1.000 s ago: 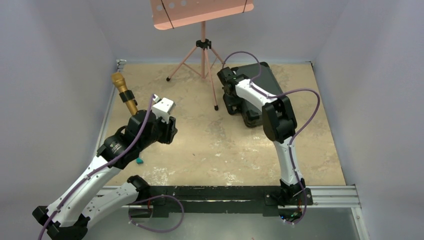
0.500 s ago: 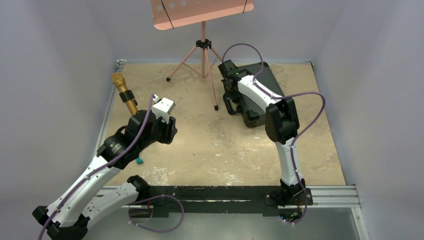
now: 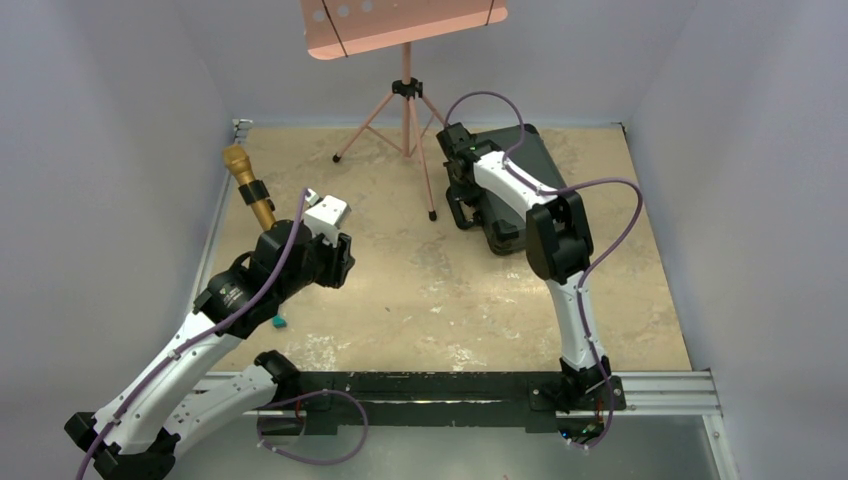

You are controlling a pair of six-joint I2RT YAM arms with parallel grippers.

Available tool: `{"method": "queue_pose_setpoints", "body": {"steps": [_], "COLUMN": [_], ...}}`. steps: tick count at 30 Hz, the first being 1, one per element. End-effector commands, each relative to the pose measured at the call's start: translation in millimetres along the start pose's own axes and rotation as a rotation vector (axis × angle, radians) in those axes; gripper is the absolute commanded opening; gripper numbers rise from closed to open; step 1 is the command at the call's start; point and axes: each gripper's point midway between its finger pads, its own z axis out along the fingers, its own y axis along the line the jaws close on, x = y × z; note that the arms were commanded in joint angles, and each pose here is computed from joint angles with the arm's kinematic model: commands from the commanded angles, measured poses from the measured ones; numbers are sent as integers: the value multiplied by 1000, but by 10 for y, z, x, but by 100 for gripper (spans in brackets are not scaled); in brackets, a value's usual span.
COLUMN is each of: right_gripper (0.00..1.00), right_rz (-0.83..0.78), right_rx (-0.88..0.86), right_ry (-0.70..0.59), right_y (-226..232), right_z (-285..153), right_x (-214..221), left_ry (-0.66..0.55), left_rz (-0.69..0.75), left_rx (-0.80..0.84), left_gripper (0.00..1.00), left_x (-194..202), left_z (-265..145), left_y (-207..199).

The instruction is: Pack up texas hold em set

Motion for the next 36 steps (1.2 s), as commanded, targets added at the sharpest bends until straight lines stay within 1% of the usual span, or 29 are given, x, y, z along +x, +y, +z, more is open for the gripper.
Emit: {"method": "queue_pose_setpoints", "body": {"steps": [1, 12, 26, 36], "right_gripper": [0, 0, 0, 0], "right_rz": [6, 2, -9, -9], "right_rx": [21, 42, 90, 92], "right_ry": [-13, 35, 74, 89], "right_y": [-73, -120, -181, -176], "right_z": [47, 217, 305, 334], "right_x": [-36, 118, 241, 285], "left_ry": [-41, -41, -45, -48], "left_rz": [-11, -11, -13, -14], "left_rx": [2, 2, 4, 6], "left_gripper": [49, 49, 49, 49], "left_x": [-84, -82, -88, -92], "left_z": [-9, -11, -23, -31], "left_y": [0, 3, -1, -2]}}
